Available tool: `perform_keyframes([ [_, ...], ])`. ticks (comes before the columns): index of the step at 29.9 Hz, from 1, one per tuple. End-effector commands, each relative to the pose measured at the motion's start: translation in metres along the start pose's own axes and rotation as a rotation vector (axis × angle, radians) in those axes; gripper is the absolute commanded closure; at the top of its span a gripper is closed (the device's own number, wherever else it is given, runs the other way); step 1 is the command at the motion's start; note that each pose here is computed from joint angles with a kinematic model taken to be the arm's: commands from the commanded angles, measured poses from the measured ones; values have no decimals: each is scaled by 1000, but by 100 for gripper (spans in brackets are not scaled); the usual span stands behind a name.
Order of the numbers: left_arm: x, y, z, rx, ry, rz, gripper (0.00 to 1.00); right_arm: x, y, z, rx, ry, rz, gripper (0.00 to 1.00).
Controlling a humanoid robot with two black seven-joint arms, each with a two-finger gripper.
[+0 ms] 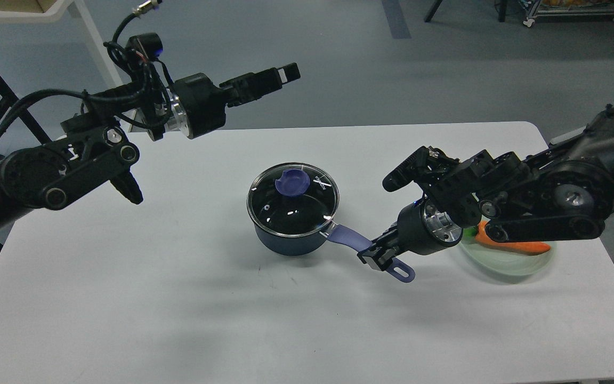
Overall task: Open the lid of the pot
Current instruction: 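Move the left gripper over the pot and grasp the purple lid knob, then lift the glass lid off the pot with the left gripper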
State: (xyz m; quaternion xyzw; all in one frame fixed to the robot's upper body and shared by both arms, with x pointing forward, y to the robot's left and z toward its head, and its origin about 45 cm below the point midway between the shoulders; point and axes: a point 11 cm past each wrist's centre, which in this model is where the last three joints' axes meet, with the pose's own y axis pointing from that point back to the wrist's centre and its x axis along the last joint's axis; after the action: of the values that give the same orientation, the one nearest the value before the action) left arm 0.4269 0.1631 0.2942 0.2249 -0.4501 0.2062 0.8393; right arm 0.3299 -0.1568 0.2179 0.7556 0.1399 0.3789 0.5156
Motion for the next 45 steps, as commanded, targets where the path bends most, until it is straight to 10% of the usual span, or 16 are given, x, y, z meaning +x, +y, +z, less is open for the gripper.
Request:
perform_keyframes([
  [1,-20,-4,-2,12,-190,-77,1,1,0,1,-3,0,3,85],
  [37,-115,-14,-36,22,-470,-259,1,7,-1,-1,5,-1,17,85],
  [45,-116,-13,-35,4,-465,-264,14,8,0,-1,3,1,20,85],
])
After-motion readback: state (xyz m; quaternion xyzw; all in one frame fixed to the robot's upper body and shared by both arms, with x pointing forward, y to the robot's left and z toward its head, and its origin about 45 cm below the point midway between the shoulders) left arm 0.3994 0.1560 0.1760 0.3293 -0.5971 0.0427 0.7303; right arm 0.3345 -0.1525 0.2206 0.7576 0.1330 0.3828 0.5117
